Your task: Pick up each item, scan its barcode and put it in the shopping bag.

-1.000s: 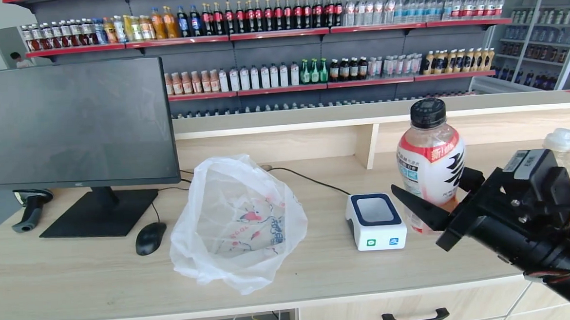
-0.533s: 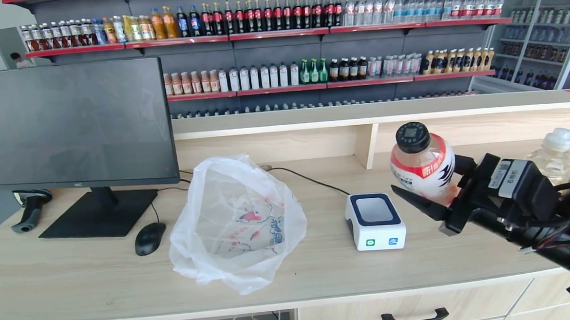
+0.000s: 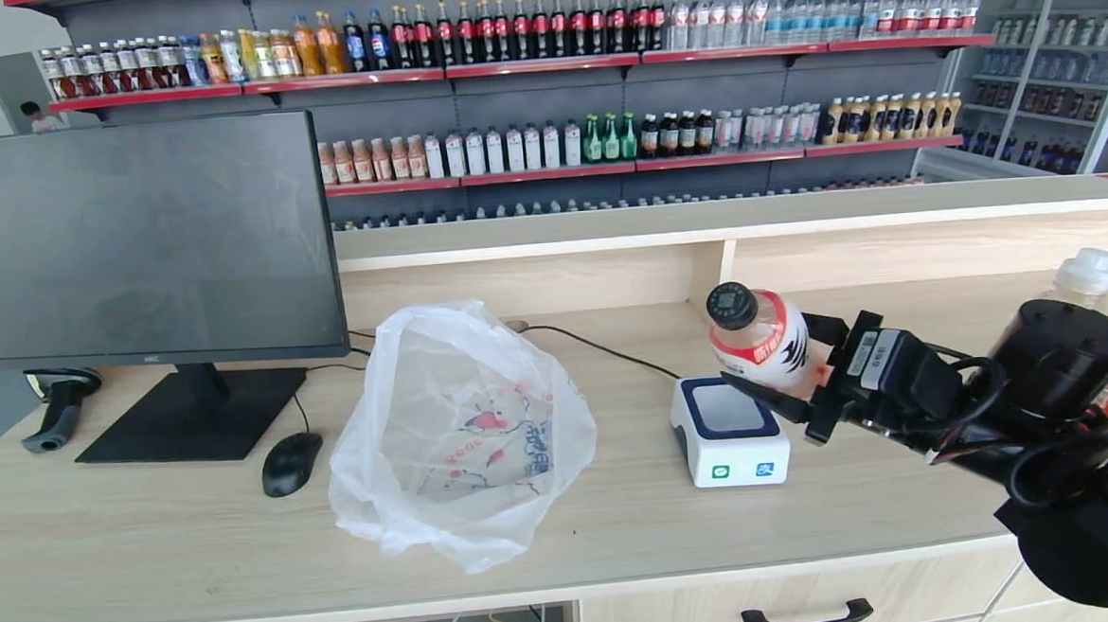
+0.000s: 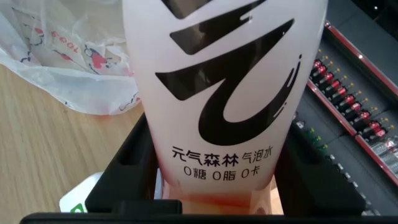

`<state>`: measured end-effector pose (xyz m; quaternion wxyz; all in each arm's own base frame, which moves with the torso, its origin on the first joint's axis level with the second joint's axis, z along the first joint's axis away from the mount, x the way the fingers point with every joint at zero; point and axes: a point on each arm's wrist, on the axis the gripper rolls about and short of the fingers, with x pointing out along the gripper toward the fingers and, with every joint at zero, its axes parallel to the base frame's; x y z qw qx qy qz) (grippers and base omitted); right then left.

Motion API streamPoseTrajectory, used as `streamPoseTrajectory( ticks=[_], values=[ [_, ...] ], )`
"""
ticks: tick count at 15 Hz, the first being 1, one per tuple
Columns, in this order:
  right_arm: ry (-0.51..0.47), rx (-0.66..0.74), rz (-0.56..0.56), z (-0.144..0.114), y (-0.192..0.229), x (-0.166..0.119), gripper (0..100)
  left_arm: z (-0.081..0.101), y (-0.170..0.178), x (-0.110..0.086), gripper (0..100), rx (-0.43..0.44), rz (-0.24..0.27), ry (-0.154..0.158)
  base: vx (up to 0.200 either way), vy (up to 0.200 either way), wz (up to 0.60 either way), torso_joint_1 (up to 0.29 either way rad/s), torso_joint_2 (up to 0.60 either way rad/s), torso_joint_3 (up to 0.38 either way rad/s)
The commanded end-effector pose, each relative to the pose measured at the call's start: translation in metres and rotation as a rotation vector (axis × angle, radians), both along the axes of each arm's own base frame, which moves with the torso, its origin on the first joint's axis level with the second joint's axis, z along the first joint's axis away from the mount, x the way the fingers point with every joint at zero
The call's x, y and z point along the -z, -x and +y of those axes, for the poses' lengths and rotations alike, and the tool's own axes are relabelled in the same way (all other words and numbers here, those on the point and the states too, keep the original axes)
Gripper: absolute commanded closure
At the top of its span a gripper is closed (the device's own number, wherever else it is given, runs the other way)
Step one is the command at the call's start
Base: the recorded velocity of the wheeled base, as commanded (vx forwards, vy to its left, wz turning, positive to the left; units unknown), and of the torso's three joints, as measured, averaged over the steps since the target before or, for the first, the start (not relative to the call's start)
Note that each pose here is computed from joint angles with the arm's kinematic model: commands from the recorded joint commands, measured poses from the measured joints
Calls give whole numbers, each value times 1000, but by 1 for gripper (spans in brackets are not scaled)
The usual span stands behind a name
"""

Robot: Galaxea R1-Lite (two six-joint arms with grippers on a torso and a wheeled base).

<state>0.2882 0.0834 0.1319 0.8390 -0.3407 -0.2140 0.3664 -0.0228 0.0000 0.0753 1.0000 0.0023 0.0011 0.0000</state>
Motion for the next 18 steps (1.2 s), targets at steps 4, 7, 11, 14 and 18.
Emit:
streamPoseTrajectory(
  ticks=[4, 7, 11, 14, 18],
  values=[
    [92, -123, -18, -2, -18, 27, 100, 0, 0, 0, 0, 0, -1, 0, 0, 0, 0, 0, 0, 0],
    [95, -124, -45, -3, -31, 28, 100, 0, 0, 0, 0, -2, -1, 0, 0, 0, 0, 0, 0, 0],
    [88, -124, -77, 1, -50, 29, 100, 0, 0, 0, 0, -2, -1, 0, 0, 0, 0, 0, 0, 0],
    [90, -119, -91, 0, -52, 27, 100, 0, 0, 0, 0, -2, -1, 0, 0, 0, 0, 0, 0, 0],
    [99, -118, -92, 0, -53, 31, 100, 0, 0, 0, 0, -2, -1, 0, 0, 0, 0, 0, 0, 0]
  ],
)
